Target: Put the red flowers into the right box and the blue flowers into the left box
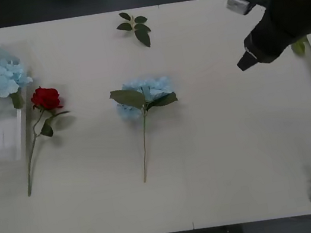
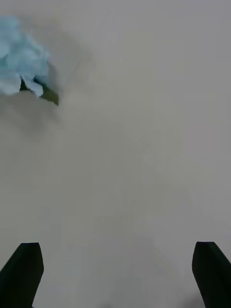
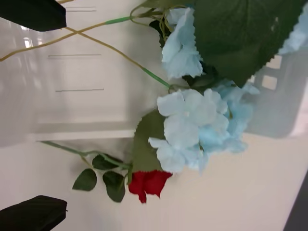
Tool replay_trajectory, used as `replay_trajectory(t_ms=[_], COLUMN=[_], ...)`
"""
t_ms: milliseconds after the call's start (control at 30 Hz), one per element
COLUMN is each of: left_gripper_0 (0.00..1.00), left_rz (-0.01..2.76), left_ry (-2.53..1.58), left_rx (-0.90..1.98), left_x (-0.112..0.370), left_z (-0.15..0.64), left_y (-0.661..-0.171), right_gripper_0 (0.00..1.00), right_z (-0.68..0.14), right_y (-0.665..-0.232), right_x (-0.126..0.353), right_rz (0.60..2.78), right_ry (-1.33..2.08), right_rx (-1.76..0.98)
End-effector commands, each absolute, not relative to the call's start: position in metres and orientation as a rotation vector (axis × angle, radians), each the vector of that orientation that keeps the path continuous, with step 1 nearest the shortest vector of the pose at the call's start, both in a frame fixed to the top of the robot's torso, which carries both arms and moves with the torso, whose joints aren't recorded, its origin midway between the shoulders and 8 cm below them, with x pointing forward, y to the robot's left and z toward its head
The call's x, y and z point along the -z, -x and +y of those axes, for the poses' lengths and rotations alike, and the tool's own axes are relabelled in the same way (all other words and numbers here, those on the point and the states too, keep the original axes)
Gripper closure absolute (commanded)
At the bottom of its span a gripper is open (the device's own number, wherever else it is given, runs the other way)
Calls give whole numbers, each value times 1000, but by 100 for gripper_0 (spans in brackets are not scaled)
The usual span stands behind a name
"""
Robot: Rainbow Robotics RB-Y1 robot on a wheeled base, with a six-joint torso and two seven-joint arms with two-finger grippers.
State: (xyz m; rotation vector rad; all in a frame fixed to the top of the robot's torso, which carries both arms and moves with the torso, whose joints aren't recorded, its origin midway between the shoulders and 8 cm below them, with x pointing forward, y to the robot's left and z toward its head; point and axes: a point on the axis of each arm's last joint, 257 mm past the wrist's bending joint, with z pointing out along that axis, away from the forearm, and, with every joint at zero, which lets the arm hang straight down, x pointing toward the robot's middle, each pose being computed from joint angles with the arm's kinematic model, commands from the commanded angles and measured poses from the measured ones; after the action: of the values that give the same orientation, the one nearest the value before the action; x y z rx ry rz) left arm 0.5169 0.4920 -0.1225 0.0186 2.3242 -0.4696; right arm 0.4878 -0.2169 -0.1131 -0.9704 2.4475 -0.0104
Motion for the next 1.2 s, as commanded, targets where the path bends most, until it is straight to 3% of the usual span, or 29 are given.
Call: replay_trajectory(t_ms=[33, 633, 1200], left_gripper_0=[0, 0, 0], left_rz=[2364, 2421, 2367], left_ry=[-149, -322, -362], left_rx=[406, 547, 504], left_x=[94, 144, 192], left_z=[497, 409, 342], left_y=[-497, -499, -547], right_gripper_0=[9, 9, 9], right_z=[-242, -235, -205], right_y=[-493, -502, -514], right_x=[99, 94, 119], right_rz=[2345, 1881, 1685], right_ry=[1166, 1792, 1789], right_rx=[120, 189, -1])
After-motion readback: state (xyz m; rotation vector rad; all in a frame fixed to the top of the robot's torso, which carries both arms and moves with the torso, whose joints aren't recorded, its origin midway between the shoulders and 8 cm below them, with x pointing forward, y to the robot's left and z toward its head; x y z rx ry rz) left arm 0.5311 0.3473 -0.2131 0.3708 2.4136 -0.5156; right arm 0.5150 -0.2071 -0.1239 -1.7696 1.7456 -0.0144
